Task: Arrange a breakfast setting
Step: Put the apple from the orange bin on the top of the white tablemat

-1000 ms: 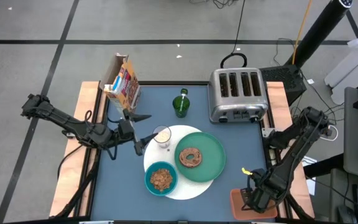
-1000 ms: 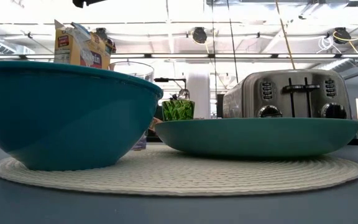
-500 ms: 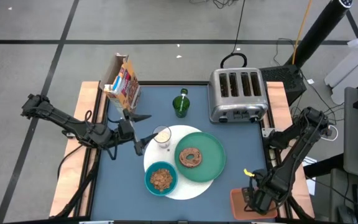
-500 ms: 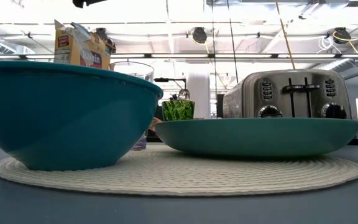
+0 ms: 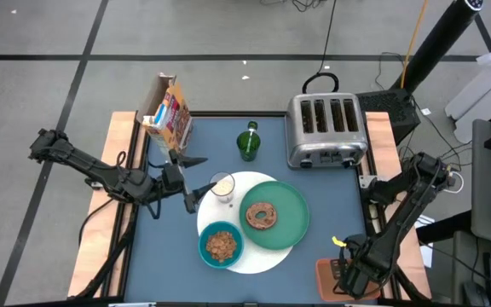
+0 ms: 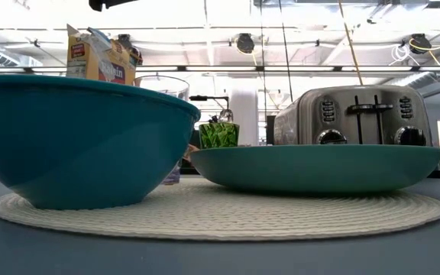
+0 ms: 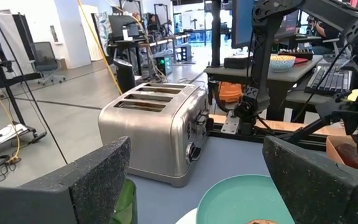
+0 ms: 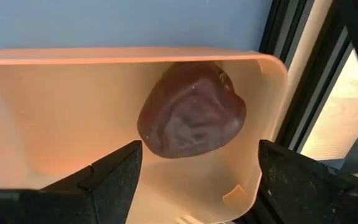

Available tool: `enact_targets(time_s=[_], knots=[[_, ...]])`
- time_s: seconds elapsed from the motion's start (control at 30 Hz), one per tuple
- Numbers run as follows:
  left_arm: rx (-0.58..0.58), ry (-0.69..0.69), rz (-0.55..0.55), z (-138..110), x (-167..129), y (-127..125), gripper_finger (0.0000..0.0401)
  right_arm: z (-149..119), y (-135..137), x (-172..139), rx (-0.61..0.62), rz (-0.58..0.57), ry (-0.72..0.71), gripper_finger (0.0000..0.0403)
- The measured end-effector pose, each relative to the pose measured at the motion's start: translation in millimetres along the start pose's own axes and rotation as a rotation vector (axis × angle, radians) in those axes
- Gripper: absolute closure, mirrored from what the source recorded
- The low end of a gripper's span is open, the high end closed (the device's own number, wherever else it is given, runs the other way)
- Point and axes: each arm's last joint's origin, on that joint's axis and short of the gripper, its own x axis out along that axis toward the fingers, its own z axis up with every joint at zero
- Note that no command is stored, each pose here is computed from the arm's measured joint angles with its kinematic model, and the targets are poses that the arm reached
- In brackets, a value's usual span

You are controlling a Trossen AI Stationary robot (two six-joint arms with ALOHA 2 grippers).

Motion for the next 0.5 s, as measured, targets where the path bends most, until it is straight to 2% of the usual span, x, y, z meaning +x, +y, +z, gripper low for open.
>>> enact_targets(time_s=[0.5], knots=[[0.000, 0.000, 0.000, 0, 0, 0, 0.0029, -6, 14, 25, 0.014, -0.039, -0.040, 0.0090]])
